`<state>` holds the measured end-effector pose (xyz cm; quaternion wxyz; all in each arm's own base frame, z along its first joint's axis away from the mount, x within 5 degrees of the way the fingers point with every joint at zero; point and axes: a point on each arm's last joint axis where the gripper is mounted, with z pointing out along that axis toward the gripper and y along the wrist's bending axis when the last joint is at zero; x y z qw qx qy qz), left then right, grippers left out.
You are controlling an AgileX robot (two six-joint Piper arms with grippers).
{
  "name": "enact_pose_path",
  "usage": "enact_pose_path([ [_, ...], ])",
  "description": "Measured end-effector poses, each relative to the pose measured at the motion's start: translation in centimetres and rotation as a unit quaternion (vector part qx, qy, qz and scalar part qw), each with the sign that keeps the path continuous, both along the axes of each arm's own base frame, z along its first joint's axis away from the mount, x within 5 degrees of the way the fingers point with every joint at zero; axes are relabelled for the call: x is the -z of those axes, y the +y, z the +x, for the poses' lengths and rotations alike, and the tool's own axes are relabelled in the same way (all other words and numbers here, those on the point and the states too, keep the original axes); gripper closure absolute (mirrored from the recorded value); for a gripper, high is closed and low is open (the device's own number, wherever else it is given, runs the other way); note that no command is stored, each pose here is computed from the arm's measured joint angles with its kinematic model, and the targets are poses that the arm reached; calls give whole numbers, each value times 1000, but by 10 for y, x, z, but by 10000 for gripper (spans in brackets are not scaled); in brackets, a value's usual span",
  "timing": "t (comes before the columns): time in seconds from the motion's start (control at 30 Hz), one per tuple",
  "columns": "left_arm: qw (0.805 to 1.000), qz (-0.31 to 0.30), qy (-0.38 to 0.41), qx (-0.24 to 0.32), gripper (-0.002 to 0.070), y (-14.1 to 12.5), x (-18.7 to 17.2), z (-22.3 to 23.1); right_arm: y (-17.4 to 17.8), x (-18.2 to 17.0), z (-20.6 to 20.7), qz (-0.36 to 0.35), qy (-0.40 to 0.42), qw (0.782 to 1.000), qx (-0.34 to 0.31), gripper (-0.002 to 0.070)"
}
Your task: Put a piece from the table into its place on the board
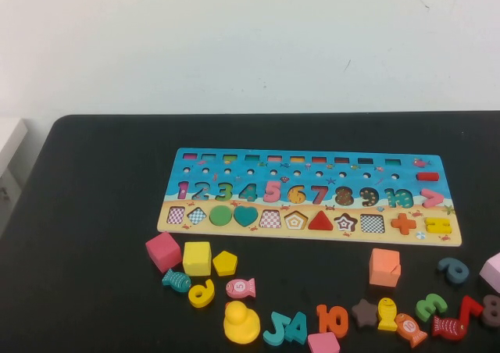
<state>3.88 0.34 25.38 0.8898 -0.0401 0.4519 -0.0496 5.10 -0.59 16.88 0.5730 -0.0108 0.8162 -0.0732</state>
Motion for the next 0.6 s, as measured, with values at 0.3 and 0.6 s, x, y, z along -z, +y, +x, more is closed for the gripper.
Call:
enact_pose_path([
  [0.3,999,-5,-35,-2,676,1,-5,-4,0,0,0,0,0,1000,0,658],
  [0.6,953,14,300,38,676,-7,-31,6,0,0,0,-1,0,1000,0,658],
])
